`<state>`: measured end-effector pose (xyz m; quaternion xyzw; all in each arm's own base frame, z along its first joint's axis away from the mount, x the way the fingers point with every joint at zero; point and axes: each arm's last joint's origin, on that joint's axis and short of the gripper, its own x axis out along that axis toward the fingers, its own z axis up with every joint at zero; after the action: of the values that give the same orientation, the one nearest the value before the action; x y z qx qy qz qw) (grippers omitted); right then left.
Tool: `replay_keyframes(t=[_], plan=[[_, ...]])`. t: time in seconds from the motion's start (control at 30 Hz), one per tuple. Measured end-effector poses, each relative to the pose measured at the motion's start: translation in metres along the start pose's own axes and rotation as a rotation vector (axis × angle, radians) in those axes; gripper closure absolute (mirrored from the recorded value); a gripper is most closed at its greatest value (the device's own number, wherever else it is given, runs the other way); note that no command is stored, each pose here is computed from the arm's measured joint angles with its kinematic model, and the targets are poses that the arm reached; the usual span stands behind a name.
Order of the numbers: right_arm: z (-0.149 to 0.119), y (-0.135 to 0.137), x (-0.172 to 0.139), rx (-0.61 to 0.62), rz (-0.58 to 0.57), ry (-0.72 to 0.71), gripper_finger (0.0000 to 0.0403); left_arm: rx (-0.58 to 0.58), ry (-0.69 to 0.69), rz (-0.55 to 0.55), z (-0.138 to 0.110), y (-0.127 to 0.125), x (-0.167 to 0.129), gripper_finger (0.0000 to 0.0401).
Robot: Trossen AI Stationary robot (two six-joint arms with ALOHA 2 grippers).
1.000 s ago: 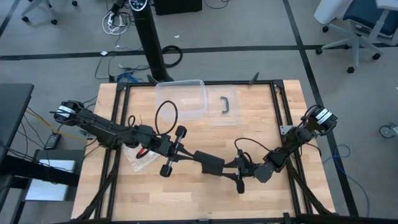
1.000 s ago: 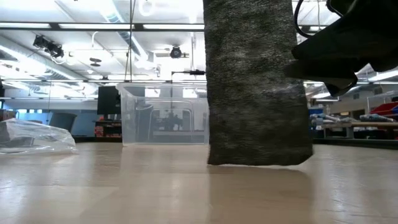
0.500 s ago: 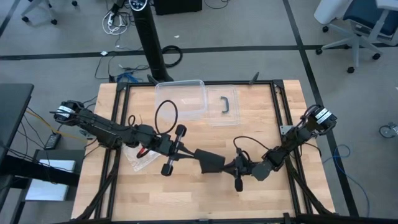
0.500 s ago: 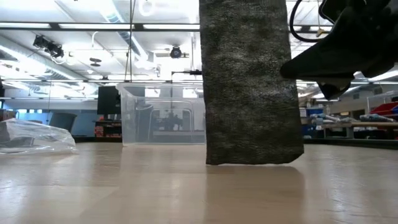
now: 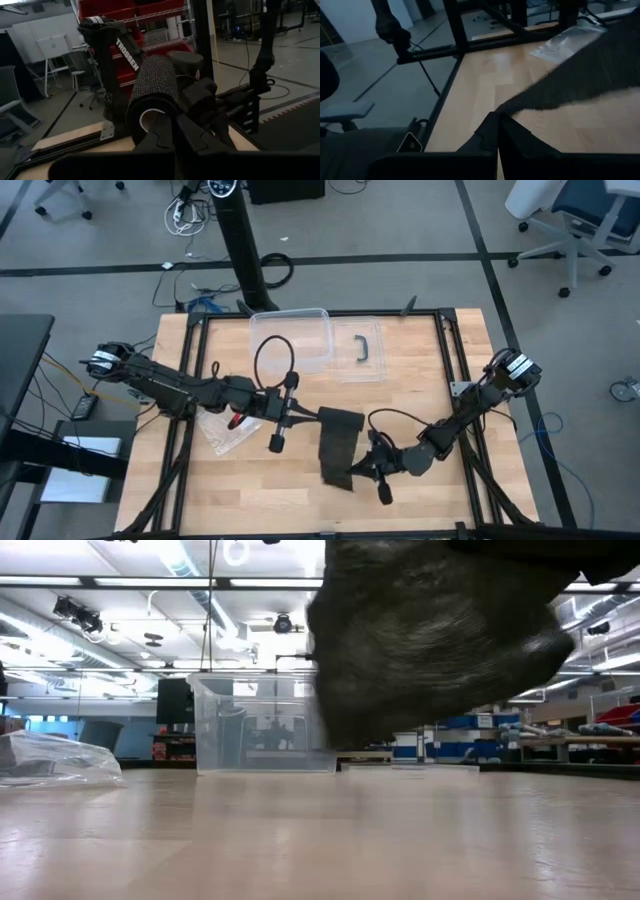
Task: Roll bandage
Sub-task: Roll the black bandage
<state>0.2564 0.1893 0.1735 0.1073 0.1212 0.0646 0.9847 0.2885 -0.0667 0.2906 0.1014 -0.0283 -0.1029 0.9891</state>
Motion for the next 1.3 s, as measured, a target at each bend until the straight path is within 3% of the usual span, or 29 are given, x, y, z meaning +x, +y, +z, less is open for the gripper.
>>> replay_keyframes(t=[0.2, 0.4, 0.83, 1.3], plan=[[0.012, 0.009, 0.003, -0.046, 0.017, -0.03, 0.0402, 0.041, 0.105, 0.078, -0.009, 0.004, 0.0, 0.0401], [0.05, 0.024, -0.003, -0.177, 0.033, -0.117, 0.0402, 0.038, 0.179, 0.114, -0.017, 0.008, -0.001, 0.0401], [0.136, 0.039, -0.049, -0.434, -0.207, -0.281, 0.0403, 0.008, 0.226, 0.129, -0.041, 0.004, -0.01, 0.0401], [0.191, 0.022, -0.073, -0.57, -0.455, -0.345, 0.0403, -0.045, 0.237, 0.101, -0.052, 0.0, -0.012, 0.0401]])
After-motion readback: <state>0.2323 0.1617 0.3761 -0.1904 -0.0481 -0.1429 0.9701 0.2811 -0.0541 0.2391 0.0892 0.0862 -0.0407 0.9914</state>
